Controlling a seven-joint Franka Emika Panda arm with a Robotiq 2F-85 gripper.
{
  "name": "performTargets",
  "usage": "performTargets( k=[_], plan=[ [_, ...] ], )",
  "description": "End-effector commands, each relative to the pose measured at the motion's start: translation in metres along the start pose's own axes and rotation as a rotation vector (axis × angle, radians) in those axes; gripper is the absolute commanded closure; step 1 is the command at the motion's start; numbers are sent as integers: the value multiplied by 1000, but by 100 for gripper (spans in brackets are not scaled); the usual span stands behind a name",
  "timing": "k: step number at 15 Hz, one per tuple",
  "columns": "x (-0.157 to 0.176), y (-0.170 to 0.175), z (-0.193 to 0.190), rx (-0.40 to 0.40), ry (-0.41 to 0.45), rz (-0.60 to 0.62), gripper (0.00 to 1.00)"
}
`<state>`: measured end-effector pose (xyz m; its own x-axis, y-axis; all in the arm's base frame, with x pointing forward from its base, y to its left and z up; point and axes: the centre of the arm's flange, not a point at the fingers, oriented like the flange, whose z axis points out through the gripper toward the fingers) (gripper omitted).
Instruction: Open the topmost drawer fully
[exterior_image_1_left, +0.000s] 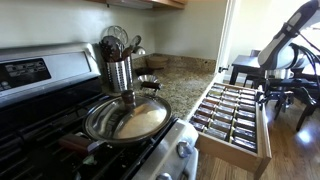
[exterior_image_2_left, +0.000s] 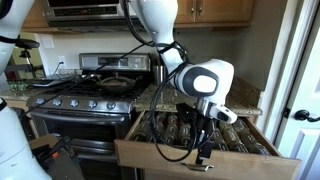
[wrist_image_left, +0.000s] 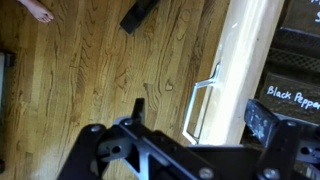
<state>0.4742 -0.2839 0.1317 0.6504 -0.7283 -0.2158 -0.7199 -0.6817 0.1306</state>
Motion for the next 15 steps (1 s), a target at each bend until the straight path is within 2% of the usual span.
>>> performTargets(
  k=[1, 5, 9, 15],
  plan=[
    [-17, 40, 10, -129, -48, 20, 0],
    [-25, 68, 16, -195, -65, 14, 0],
    [-35, 88, 18, -215, -56, -8, 0],
    [-45, 90, 16, -206, -51, -30, 0]
  ],
)
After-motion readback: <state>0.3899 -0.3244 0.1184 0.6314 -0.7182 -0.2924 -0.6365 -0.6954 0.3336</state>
